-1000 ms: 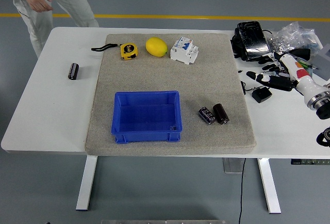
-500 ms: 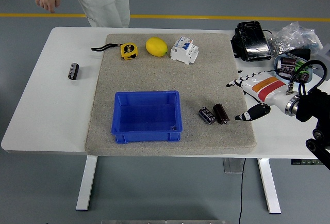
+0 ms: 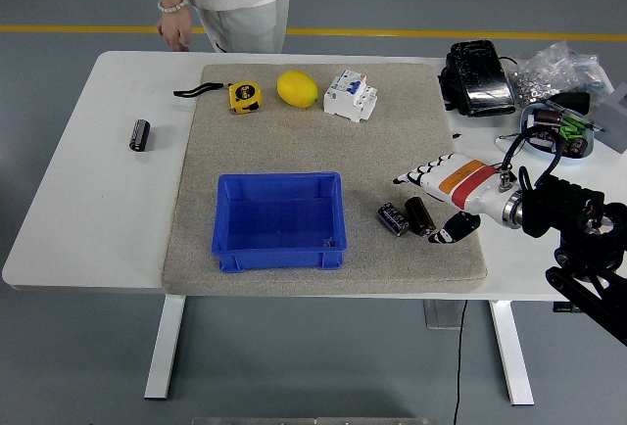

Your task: Pick up the battery,place it into the box

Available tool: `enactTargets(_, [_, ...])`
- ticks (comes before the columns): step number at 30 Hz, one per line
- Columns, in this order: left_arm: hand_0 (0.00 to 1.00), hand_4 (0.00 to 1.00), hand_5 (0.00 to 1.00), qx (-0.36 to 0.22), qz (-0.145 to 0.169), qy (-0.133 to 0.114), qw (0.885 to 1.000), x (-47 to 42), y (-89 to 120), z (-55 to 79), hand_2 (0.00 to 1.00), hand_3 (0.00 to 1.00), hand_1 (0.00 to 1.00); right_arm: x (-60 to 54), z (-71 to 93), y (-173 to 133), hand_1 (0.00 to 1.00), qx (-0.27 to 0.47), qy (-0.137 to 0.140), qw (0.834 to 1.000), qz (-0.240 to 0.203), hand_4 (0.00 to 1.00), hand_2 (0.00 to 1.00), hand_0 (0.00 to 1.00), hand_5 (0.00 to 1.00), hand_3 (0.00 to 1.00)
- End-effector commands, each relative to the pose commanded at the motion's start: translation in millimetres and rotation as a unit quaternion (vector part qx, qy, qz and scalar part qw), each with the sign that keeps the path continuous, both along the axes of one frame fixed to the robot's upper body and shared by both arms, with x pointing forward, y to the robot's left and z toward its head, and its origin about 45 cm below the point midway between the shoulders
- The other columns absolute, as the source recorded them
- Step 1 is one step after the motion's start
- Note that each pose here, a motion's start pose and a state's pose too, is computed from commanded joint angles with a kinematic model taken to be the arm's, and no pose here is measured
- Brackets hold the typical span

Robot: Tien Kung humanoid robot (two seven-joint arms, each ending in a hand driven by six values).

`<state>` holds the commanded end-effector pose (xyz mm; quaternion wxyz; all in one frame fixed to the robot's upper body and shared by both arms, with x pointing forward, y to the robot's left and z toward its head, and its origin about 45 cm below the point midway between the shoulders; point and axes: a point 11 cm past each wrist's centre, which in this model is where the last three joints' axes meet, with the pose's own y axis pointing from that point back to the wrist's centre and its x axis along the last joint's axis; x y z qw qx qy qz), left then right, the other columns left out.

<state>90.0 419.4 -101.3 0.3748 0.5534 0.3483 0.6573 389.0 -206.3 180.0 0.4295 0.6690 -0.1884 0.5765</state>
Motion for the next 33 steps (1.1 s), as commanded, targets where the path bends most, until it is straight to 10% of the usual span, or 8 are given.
enactTargets(33, [0.68,0.682,0.514,-0.003,0.001,-0.01,1.0,8.4,-3,0.9,0.731,0.664,0.627,24.2,-34.0,3,0.694,-0.043,0.037,0.998,-0.016,0.998,0.743,0.696,0.229,0.796])
